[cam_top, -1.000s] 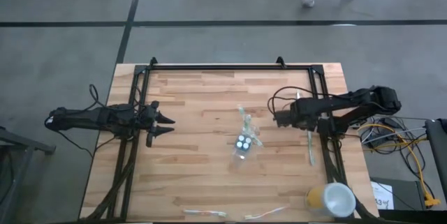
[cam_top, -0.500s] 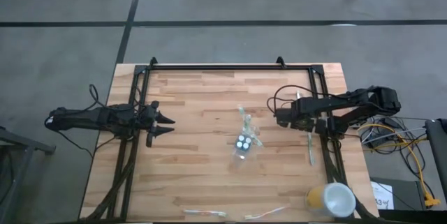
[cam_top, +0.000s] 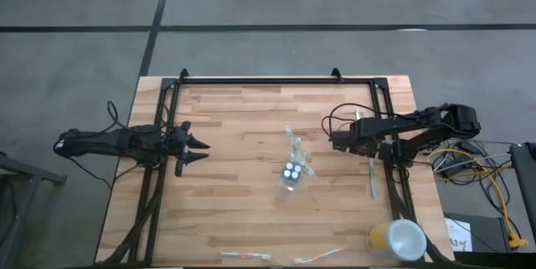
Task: Pick & Place toothbrushing station
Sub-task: Put the white green toothbrush into the back side of the transparent organizer
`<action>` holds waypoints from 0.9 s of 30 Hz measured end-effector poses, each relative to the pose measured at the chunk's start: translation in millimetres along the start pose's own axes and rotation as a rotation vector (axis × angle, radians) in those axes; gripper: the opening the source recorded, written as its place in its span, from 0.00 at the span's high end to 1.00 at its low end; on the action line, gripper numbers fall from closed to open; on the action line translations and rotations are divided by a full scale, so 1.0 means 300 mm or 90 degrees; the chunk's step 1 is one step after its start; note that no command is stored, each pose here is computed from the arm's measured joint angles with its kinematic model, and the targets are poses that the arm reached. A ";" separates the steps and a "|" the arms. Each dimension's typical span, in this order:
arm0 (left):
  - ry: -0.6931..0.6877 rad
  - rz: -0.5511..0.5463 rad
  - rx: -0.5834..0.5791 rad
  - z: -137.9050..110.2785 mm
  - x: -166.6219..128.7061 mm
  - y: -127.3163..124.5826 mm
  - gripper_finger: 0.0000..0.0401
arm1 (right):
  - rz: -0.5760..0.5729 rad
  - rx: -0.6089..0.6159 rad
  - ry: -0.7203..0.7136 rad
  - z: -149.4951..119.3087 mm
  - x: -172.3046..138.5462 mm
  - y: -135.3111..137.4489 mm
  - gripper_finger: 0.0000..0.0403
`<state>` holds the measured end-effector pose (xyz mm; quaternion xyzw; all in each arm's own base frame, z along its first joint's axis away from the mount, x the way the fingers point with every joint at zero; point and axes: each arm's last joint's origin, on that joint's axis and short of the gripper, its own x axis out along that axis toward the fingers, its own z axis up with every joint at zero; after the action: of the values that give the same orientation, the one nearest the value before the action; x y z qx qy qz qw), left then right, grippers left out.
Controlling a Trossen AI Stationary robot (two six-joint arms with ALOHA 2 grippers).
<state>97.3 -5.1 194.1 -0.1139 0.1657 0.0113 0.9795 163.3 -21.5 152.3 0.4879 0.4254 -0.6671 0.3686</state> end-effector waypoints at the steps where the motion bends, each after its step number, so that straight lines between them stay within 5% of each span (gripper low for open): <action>1: 0.000 0.000 0.000 0.000 0.000 0.000 0.63 | -0.001 0.001 0.000 0.001 0.002 -0.001 0.73; 18: 0.000 0.001 0.000 0.000 0.000 0.000 0.63 | -0.014 0.029 0.036 0.044 0.019 0.006 0.75; 27: -0.001 0.003 0.000 0.000 0.000 0.001 0.63 | -0.020 -0.011 0.090 0.067 0.037 0.006 0.85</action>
<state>97.3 -4.9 194.1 -0.1135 0.1653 0.0139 0.9796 155.5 -41.7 144.3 0.5242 0.4637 -0.6328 0.3314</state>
